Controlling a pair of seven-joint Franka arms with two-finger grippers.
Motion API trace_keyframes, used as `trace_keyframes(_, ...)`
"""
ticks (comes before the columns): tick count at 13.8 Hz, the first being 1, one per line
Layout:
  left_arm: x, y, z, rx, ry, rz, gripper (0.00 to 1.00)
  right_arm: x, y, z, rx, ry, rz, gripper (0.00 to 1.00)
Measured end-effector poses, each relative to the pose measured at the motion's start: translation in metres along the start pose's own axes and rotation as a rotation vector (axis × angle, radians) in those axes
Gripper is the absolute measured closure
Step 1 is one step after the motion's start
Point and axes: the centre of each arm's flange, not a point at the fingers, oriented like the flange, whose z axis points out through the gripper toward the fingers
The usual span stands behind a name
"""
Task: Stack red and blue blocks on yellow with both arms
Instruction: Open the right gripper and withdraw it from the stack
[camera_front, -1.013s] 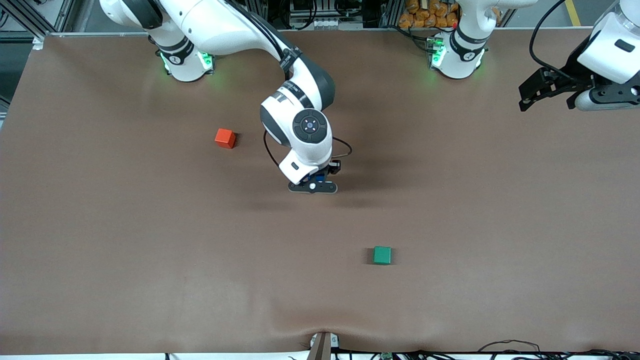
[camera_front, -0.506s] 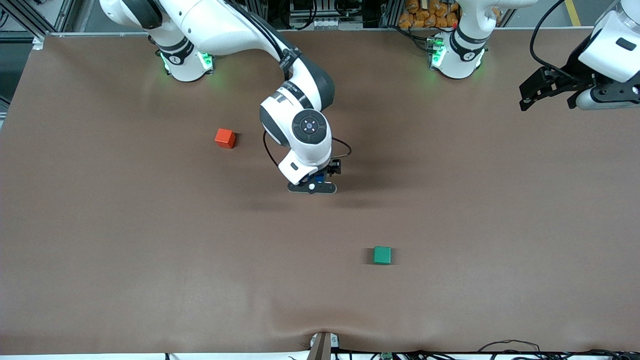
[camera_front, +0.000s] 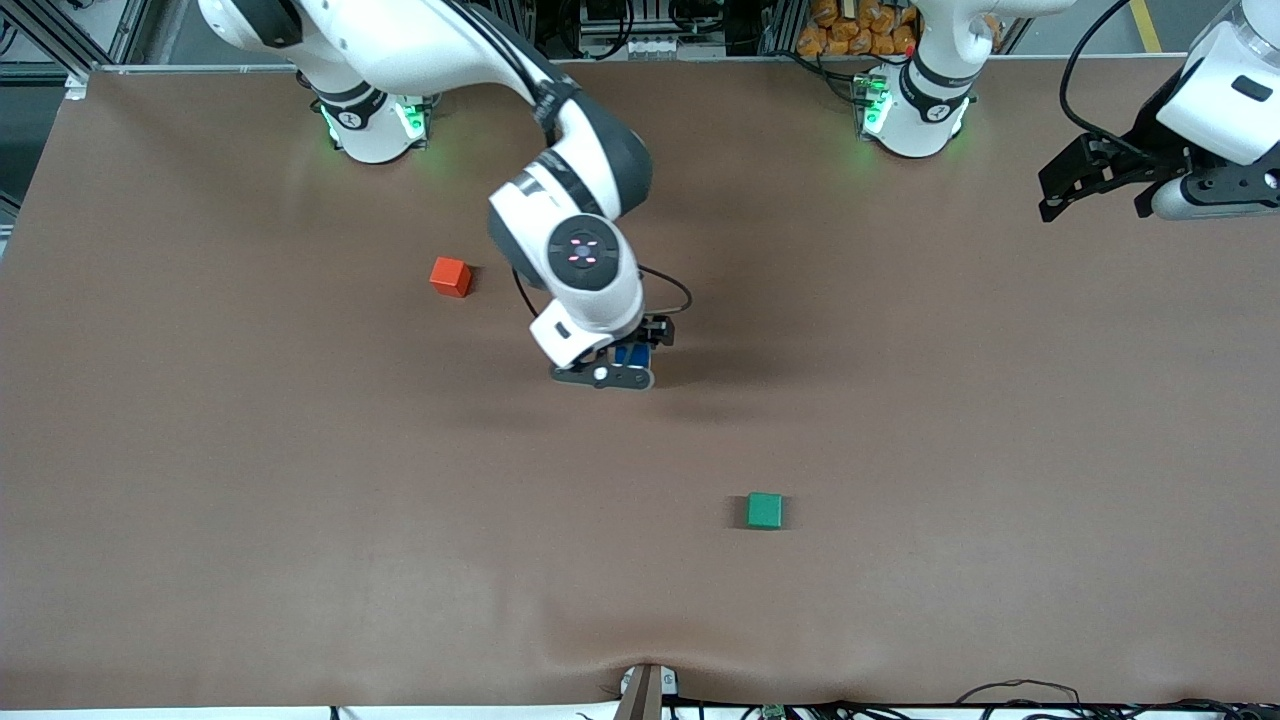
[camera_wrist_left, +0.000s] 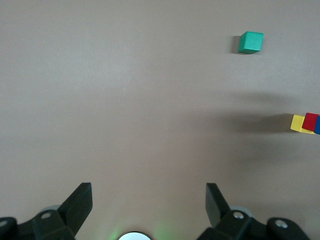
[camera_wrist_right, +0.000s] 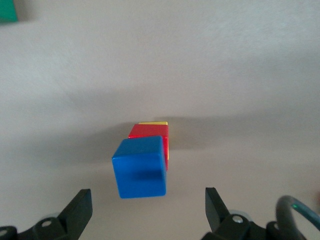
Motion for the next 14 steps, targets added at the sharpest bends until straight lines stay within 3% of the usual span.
trace_keyframes(3, 0.0, -0.001, 0.0, 0.0, 0.0, 0.0, 0.0, 0.018, 0.04, -0.05, 0.014, -0.057, 0.067, 0.0)
trace_keyframes(10, 0.0, -0.001, 0.0, 0.0, 0.001, 0.001, 0.0, 0.047, 0.168, -0.168, -0.021, -0.056, 0.224, 0.0)
trace_keyframes(14, 0.0, -0.001, 0.0, 0.0, 0.001, 0.0, 0.0, 0.071, 0.252, -0.203, -0.023, -0.067, 0.213, 0.0)
